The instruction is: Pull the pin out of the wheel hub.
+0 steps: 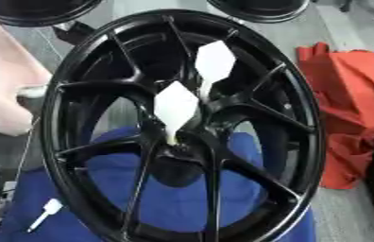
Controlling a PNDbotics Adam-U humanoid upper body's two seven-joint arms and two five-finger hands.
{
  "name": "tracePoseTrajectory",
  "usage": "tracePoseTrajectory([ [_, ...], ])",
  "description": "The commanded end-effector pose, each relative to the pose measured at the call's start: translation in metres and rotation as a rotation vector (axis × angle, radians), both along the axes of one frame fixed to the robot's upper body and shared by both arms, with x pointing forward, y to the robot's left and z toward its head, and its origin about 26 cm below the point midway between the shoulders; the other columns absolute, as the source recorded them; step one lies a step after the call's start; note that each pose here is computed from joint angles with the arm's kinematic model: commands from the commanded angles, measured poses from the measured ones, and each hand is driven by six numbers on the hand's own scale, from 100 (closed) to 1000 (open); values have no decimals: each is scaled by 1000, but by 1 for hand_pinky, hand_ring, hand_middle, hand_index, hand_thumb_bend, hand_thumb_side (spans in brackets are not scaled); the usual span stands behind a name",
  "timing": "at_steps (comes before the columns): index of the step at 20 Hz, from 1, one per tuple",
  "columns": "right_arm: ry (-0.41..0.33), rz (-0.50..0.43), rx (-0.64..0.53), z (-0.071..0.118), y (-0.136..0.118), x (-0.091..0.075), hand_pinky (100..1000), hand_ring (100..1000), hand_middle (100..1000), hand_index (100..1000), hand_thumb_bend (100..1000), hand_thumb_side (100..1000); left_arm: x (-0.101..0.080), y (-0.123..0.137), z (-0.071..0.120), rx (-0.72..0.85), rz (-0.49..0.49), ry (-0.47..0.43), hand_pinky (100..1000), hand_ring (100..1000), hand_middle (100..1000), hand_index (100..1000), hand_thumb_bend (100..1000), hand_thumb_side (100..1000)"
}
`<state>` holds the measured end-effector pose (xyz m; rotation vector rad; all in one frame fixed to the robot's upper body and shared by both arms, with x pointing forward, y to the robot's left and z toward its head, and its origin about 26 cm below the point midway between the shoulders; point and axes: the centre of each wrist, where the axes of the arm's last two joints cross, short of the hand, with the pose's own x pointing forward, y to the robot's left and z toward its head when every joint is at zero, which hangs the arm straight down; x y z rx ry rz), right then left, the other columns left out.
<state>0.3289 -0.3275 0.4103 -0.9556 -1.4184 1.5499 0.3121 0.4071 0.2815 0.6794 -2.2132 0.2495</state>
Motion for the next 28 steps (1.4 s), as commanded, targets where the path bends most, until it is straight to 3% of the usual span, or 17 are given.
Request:
tracePoseTrajectory([
  [1, -24, 46, -65, 11, 19, -4, 913, 823, 800, 855, 100, 569, -4, -1, 17, 51, -3, -28, 708, 628, 567, 807, 169, 715],
  [13, -70, 218, -144, 12, 92, 37, 906, 835, 815, 864, 100, 509, -3, -5, 17, 49, -25, -28, 708, 630, 571, 808, 166, 715],
  [20, -75, 257, -156, 8, 117, 62, 904, 834, 816, 865, 100, 494, -1, -5, 16, 36, -27, -29, 708, 631, 571, 809, 163, 719],
  [28, -70, 287, -165, -4, 135, 79, 901, 835, 822, 869, 100, 488, -1, -7, 17, 33, -33, -30, 708, 631, 571, 809, 158, 724],
])
